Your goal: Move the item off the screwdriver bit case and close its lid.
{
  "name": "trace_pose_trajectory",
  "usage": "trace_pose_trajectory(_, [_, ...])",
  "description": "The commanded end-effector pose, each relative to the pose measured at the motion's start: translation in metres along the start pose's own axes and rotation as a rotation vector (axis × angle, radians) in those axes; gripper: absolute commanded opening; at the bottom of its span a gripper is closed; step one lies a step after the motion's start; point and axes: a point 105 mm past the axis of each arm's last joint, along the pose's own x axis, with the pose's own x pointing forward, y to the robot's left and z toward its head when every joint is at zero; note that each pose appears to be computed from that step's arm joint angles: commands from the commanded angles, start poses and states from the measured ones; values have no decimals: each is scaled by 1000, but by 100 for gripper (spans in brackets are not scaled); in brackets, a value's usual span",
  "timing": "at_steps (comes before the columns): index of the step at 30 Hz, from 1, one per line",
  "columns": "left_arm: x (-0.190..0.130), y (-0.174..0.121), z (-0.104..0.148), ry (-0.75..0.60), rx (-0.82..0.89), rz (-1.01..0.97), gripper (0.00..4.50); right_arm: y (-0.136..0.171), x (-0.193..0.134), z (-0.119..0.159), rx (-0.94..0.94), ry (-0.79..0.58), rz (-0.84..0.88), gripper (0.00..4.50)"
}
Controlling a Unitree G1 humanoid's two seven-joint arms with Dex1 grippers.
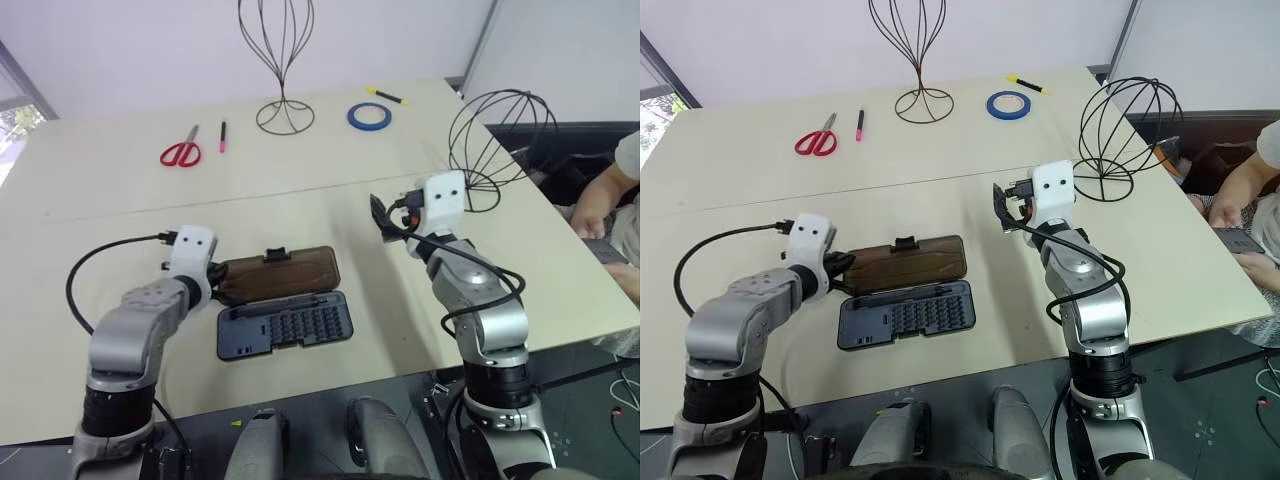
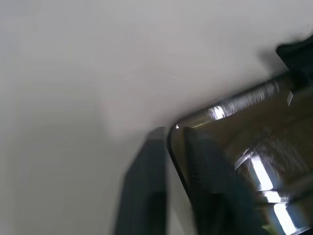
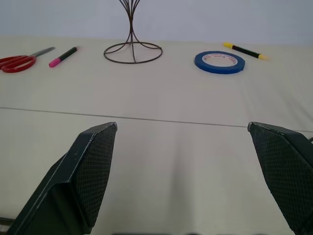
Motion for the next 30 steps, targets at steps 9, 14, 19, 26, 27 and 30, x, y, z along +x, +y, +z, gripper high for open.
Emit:
trace_pose_trajectory(9, [-7, 8, 2, -66, 9, -43, 449, -2, 1, 16, -50, -51, 34, 450])
trace_pose_trajectory(14, [-26, 4, 31, -204, -31, -238, 449, 6, 4, 20, -129, -22, 252, 450])
trace_pose_trajectory(19, [-43, 8, 51, -272, -12, -393, 449, 19, 6, 32, -294, -3, 568, 450])
trace_pose_trajectory(26, [-71, -17, 47, -265, 107, -650, 449, 33, 23, 17, -401, 149, 842, 450])
trace_pose_trajectory(27, [-74, -20, 44, -257, 123, -675, 449, 36, 26, 12, -430, 164, 867, 450])
trace_pose_trajectory(30, [-85, -27, 35, -241, 165, -736, 449, 48, 33, -1, -492, 198, 926, 450])
